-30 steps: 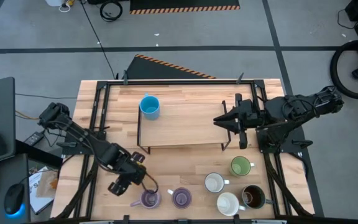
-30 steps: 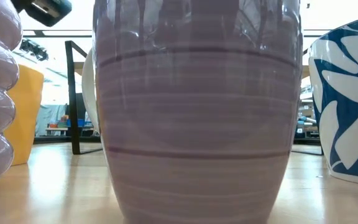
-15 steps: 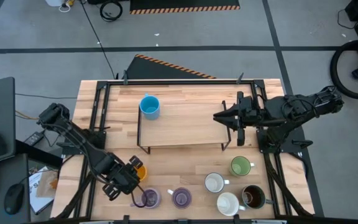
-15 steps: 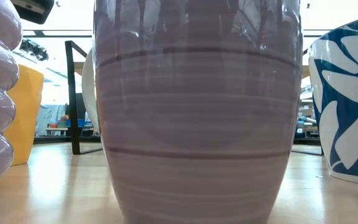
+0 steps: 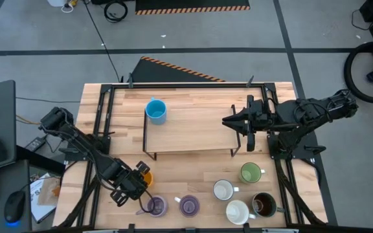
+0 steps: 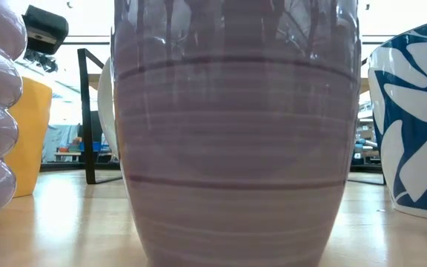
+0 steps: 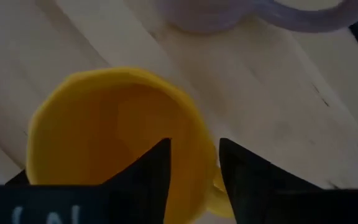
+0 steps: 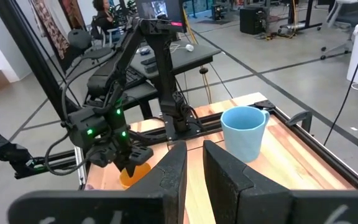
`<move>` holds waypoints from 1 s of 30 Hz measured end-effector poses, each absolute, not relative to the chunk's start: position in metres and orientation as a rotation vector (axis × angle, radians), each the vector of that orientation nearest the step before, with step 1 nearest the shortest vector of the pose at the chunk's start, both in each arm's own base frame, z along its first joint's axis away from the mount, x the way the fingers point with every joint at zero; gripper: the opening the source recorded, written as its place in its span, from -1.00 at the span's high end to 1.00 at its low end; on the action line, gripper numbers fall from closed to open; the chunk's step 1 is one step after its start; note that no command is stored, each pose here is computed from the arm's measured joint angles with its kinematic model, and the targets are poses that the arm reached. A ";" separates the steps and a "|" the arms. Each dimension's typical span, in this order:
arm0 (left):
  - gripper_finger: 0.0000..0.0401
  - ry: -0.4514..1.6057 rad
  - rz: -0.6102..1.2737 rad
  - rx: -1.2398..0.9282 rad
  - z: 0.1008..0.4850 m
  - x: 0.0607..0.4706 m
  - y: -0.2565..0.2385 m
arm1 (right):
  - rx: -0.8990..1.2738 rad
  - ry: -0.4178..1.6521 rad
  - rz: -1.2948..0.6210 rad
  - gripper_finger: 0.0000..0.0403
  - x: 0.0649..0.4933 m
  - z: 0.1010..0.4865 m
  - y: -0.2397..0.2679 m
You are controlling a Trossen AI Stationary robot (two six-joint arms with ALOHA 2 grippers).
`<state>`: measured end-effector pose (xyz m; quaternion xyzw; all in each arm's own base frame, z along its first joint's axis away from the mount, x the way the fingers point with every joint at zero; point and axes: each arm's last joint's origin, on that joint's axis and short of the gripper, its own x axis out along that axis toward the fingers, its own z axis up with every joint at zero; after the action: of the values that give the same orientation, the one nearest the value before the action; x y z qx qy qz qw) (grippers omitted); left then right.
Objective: Place coffee mugs
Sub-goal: Put the yellow mug on the shelf
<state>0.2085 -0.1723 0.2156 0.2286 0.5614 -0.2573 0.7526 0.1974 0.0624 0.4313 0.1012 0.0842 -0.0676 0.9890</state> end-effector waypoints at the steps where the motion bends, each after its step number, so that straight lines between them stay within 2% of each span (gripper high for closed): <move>1: 0.36 1.228 -0.562 0.499 0.215 0.208 -0.172 | 0.203 0.169 -0.136 0.71 0.197 0.431 0.062; 13: 0.87 1.235 -0.560 0.461 0.216 0.210 -0.171 | 0.202 0.169 -0.135 0.71 0.197 0.431 0.062; 21: 0.89 1.213 -0.483 0.228 0.249 0.228 -0.169 | 0.200 0.170 -0.127 0.71 0.197 0.431 0.063; 30: 0.89 1.137 -0.273 -0.074 0.302 0.259 -0.143 | 0.160 0.178 -0.094 0.71 0.197 0.431 0.064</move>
<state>0.2585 -0.1432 0.3020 -0.0351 0.5365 -0.1288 0.8333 0.1975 0.0635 0.4312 0.0797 0.0886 -0.0469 0.9918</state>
